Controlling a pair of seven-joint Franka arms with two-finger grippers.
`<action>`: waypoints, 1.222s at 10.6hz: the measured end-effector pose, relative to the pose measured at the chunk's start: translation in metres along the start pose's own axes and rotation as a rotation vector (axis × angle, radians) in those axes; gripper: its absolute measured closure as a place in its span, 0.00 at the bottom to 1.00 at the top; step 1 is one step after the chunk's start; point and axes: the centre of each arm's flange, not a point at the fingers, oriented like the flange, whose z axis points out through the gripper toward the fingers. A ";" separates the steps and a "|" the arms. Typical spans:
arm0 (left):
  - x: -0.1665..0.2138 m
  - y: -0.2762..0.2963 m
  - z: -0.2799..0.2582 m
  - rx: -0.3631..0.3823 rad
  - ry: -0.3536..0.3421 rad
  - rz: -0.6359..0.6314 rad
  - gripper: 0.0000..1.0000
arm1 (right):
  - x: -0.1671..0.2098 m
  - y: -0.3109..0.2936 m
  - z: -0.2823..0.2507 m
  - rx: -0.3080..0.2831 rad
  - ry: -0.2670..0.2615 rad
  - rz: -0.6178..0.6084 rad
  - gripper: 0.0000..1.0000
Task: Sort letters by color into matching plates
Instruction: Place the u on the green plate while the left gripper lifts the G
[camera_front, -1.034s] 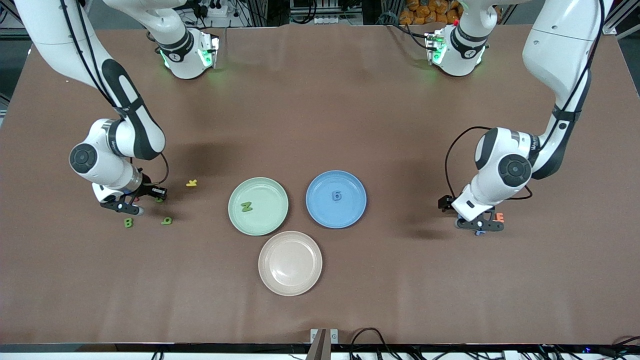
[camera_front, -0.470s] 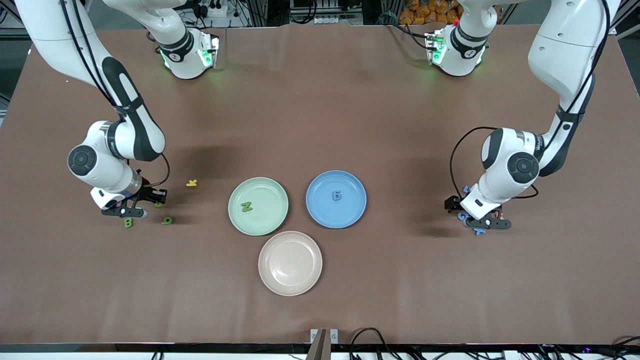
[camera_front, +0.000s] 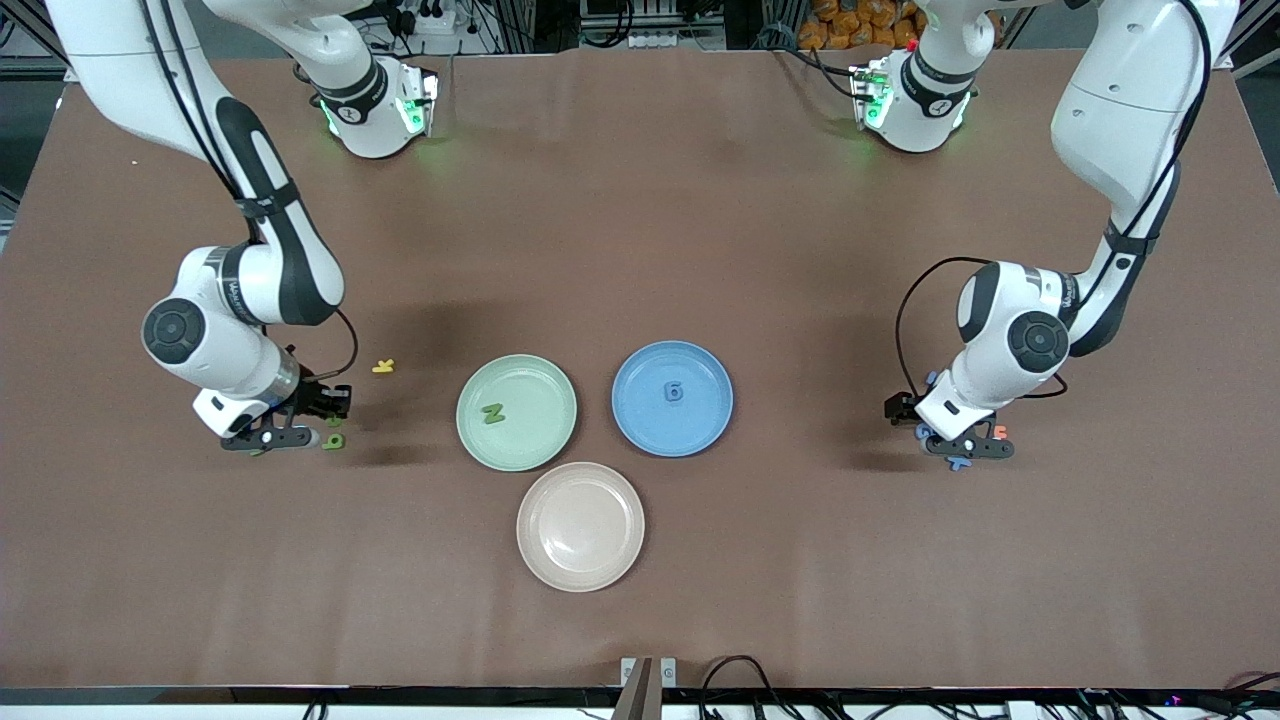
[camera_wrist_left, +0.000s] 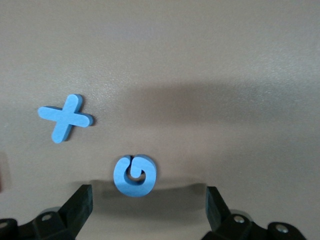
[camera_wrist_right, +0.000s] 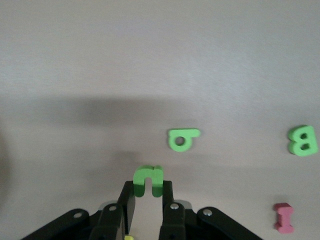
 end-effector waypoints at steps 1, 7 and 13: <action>0.001 -0.001 0.003 -0.001 0.000 0.001 0.00 | 0.003 -0.013 -0.003 0.000 0.008 -0.021 0.74; 0.008 -0.009 0.002 -0.001 0.011 0.025 0.00 | 0.016 -0.109 -0.029 0.009 0.065 -0.175 0.74; 0.013 -0.015 -0.004 0.000 0.025 0.053 0.58 | 0.024 -0.192 -0.036 0.013 0.072 -0.300 0.74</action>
